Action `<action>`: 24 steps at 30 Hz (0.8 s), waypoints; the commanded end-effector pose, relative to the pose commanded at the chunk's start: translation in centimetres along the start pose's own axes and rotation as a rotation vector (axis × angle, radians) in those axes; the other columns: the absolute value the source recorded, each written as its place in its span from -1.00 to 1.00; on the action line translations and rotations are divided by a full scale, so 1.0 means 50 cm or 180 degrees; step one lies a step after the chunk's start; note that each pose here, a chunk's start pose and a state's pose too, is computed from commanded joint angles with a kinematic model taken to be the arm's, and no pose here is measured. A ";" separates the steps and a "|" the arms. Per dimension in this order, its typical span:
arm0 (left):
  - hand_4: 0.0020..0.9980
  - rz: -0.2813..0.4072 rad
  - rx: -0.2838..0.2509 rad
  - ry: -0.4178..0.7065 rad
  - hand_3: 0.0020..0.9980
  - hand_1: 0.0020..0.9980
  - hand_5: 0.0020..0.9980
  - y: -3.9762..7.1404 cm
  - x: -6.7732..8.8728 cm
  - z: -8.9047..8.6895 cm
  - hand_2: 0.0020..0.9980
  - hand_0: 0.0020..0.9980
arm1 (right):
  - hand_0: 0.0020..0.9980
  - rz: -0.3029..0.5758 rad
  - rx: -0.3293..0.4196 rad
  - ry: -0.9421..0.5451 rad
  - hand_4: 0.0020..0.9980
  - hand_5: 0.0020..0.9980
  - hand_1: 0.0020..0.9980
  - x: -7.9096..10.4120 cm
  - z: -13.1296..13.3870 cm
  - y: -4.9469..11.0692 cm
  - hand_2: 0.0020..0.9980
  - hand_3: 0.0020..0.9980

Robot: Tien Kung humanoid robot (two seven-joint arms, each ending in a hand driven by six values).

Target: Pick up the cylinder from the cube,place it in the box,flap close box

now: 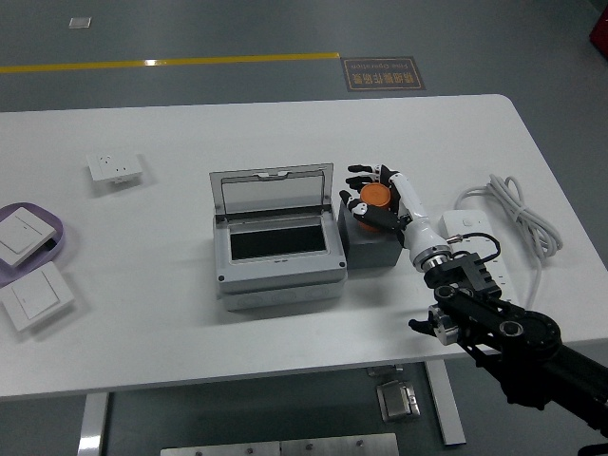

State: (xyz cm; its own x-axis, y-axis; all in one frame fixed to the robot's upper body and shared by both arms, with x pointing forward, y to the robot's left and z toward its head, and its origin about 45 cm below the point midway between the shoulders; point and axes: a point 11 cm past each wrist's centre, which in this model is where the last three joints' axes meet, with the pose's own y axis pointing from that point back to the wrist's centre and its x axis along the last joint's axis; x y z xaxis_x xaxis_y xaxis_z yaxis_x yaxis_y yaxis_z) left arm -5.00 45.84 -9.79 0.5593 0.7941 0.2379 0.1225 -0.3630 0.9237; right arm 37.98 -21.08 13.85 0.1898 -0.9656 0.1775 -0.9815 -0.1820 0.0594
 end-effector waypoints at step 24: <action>0.40 0.0011 -0.0030 -0.0001 0.25 0.24 -0.36 0.000 0.002 0.005 0.10 0.25 | 0.13 0.0012 0.0038 0.0003 -1.00 -1.00 -0.01 -0.010 -0.005 0.006 -0.12 -0.20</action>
State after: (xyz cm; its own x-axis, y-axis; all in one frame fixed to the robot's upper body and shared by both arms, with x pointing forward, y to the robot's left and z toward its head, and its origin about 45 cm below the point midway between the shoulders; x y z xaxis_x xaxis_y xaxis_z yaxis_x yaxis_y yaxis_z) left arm -4.72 45.77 -9.83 0.5599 0.7927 0.2411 0.1127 -0.3611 0.9257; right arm 37.61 -20.61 14.02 0.1860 -0.9662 0.1787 -0.9825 -0.1804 0.0471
